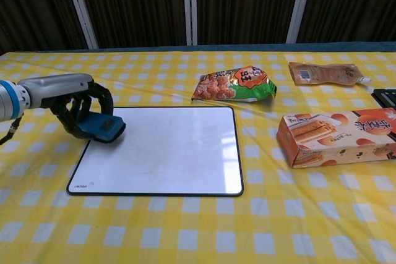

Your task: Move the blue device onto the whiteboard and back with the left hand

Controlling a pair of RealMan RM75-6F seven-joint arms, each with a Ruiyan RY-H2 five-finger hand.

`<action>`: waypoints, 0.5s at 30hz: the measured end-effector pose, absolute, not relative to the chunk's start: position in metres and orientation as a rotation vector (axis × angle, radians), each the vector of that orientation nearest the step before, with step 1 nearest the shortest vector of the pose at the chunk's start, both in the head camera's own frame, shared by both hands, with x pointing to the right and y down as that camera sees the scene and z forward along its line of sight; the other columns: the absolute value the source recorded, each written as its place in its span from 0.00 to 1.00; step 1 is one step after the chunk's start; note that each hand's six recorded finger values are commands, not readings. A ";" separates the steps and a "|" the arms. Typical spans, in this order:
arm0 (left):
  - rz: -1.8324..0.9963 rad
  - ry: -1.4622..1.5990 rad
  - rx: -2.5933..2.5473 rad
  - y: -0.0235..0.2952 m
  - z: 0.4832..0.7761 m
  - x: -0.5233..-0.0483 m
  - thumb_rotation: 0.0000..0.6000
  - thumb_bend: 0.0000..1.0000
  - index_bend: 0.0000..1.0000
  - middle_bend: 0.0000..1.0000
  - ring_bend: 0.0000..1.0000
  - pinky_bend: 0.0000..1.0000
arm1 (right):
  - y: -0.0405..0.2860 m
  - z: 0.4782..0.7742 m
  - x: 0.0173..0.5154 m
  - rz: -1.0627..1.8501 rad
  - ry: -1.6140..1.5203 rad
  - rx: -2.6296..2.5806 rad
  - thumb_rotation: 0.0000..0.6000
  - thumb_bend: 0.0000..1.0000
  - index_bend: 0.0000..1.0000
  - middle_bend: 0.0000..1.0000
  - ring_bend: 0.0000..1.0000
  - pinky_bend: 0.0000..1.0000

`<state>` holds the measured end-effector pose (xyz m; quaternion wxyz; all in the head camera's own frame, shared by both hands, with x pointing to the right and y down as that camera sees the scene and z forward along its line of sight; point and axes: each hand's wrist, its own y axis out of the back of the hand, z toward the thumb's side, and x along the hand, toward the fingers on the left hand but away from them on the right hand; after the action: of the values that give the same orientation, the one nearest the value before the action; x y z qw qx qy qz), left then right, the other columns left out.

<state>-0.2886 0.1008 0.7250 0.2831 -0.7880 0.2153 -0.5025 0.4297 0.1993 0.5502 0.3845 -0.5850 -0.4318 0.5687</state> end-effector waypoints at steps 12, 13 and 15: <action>-1.439 0.581 -1.938 0.091 0.698 -0.366 1.00 0.26 0.50 0.39 0.50 0.60 | 0.201 0.545 0.423 1.418 -1.100 -1.503 1.00 0.00 0.00 0.00 0.00 0.00; -1.448 0.580 -1.936 0.092 0.699 -0.369 1.00 0.25 0.50 0.39 0.50 0.60 | 0.201 0.545 0.423 1.415 -1.100 -1.503 1.00 0.00 0.00 0.00 0.00 0.00; -1.464 0.576 -1.932 0.095 0.702 -0.374 1.00 0.24 0.50 0.39 0.50 0.60 | 0.200 0.545 0.422 1.413 -1.096 -1.503 1.00 0.00 0.00 0.00 0.00 0.00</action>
<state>-0.3742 0.0946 0.7024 0.3193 -0.7349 0.2192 -0.5567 0.4217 0.2003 0.5450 0.3920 -0.5918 -0.4318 0.5565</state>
